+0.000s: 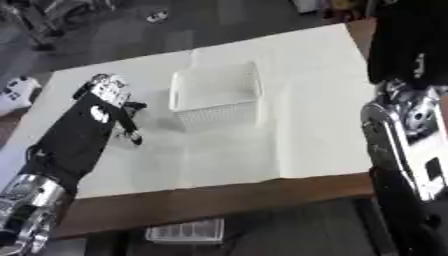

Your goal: Pick up objects on the table and place them in the box.

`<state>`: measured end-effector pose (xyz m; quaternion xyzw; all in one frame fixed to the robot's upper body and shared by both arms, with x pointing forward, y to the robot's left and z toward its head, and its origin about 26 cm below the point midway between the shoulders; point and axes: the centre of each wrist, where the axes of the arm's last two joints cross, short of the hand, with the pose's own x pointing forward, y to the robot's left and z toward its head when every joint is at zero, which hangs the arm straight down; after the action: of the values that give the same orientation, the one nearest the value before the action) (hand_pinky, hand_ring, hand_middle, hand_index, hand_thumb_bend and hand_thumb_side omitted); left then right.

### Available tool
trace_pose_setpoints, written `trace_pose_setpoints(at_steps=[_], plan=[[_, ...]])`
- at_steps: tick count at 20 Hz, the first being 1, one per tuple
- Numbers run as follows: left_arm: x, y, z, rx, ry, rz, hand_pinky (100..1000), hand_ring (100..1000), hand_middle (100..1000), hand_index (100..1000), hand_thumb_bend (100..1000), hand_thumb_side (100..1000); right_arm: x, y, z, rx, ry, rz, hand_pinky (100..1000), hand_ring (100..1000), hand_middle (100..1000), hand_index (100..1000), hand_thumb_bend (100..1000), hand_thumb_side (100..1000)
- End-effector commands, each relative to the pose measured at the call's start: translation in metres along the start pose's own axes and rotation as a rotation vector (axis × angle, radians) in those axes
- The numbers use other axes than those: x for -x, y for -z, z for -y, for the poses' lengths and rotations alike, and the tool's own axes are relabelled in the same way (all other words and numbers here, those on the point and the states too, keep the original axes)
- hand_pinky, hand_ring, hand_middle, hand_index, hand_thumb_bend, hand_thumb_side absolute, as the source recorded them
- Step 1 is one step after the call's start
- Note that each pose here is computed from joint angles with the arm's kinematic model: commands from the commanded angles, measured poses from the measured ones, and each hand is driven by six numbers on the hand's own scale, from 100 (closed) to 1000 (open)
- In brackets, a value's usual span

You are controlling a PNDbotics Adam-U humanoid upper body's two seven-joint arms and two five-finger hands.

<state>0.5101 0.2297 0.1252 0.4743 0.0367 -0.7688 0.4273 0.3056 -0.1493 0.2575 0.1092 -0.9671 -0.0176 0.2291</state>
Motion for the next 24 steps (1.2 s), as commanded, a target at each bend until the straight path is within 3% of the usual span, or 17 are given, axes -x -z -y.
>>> trace_pose_setpoints(at_steps=[1,18,24], plan=[[0.007,-0.004,-0.006,-0.028,0.001,-0.014,675,904,873,886,672,1000,-0.006,0.006,-0.005,-0.005,0.021,0.035,304,443,492,780,157,1000],[0.017,0.004,0.006,0.004,-0.031,-0.023,678,908,878,891,508,1000,-0.006,0.008,-0.007,-0.009,0.029,0.043,306,444,492,779,151,1000],[0.020,0.005,0.009,0.014,-0.054,-0.020,675,907,878,894,532,1000,-0.006,0.008,-0.007,-0.010,0.026,0.040,305,445,492,779,153,1000]])
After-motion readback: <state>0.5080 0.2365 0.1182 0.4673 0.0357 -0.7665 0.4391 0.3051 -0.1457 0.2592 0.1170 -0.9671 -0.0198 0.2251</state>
